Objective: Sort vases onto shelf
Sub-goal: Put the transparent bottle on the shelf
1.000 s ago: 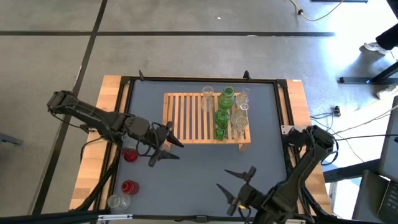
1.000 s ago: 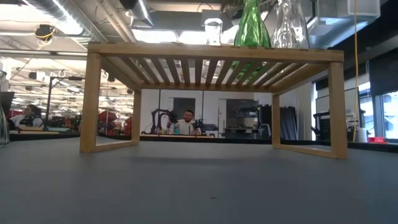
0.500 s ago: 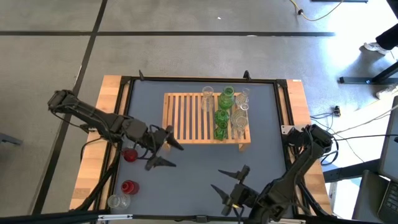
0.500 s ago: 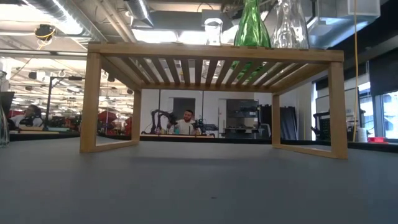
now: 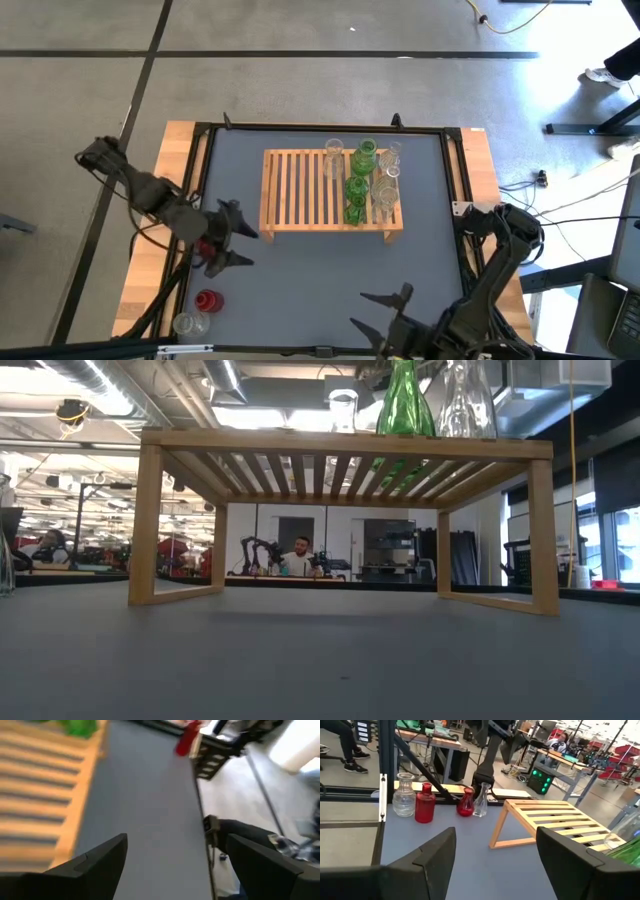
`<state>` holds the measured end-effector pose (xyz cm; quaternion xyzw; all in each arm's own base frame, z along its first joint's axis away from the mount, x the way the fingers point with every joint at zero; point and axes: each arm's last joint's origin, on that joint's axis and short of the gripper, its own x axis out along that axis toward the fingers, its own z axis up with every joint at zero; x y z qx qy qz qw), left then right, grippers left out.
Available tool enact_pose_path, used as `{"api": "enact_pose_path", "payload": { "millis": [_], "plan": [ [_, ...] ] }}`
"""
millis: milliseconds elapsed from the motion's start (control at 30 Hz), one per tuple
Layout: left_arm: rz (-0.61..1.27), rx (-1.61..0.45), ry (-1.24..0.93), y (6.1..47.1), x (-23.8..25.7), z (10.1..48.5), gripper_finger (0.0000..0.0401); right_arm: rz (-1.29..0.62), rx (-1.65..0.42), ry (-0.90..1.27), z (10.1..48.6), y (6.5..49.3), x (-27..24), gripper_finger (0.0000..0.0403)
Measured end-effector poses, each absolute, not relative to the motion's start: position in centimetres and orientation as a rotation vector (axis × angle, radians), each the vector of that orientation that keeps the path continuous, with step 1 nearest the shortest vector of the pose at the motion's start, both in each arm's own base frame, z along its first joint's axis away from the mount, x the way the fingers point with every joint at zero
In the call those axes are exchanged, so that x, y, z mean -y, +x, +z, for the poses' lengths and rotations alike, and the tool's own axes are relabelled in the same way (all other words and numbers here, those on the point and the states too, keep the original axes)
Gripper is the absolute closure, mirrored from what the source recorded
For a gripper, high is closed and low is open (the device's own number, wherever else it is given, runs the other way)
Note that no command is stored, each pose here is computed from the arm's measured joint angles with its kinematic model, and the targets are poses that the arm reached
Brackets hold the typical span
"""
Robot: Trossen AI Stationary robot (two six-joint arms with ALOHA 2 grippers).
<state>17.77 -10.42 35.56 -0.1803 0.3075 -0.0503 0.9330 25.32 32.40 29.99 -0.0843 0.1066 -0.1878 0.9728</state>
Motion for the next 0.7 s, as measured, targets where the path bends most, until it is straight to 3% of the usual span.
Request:
{"api": "enact_pose_path", "payload": {
  "millis": [233, 433, 700],
  "plan": [
    [0.138, -0.808, -0.444, 15.0, 8.9, 37.1, 0.0068, -0.370, -0.229, -0.155, 30.0, 25.9, -32.1, 0.0139],
    [0.366, -1.004, -0.399, 13.2, 6.9, 35.9, 0.0068, -0.365, -0.237, -0.149, 30.0, 26.1, -32.0, 0.0139],
    [0.515, -1.195, -0.346, 12.6, 4.9, 34.0, 0.0068, -0.364, -0.233, -0.141, 30.0, 26.1, -32.0, 0.0139]
  ]
}}
